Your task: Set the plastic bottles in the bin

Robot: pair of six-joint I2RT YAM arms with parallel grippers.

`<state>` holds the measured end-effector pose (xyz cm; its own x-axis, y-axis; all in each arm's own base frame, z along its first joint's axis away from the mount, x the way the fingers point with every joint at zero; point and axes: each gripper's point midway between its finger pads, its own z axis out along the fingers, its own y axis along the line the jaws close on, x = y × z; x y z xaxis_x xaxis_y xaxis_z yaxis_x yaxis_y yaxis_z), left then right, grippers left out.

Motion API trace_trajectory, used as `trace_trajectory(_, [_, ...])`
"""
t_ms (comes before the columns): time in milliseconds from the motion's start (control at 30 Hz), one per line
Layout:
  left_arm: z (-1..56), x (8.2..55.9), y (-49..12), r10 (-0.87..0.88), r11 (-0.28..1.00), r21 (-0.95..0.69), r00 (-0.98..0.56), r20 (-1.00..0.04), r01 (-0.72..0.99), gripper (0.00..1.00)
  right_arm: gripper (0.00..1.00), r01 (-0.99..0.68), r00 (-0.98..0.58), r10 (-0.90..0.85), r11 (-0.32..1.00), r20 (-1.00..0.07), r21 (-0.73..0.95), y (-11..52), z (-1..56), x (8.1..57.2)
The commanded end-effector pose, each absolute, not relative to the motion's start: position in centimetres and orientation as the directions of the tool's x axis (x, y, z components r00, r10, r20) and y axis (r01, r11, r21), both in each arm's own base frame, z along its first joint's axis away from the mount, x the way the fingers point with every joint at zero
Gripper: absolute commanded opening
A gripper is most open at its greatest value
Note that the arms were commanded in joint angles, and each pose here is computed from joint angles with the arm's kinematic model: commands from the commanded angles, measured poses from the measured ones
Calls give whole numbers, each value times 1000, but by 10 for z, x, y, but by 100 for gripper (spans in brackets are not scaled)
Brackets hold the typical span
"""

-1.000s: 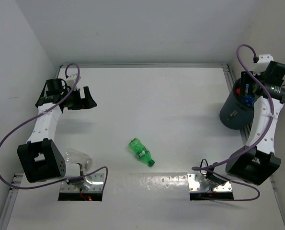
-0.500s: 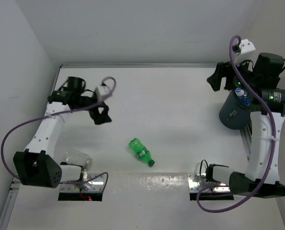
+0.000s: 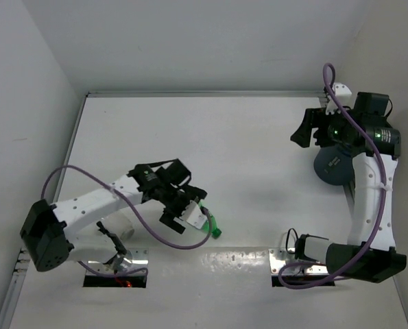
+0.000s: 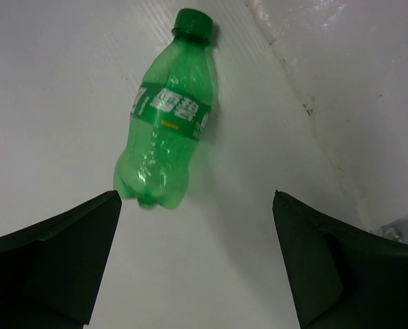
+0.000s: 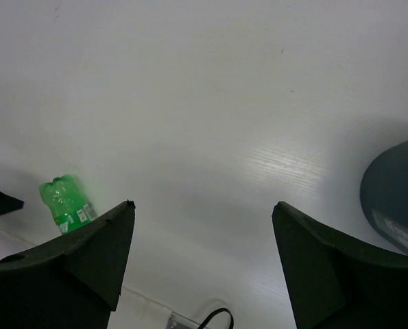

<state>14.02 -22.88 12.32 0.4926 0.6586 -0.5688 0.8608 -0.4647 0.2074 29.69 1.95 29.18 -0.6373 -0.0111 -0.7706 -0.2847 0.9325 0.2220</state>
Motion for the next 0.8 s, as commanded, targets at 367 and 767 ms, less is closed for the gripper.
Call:
trace_trajectory(367, [29, 186, -288, 662, -575, 297, 647, -378, 762, 82, 80, -291, -616, 2, 929, -787, 229, 20, 306, 277])
trace_trajectory(767, [197, 243, -287, 400, -3, -2, -1, -917, 1000, 40, 75, -587, -499, -97, 769, -861, 253, 91, 348, 258])
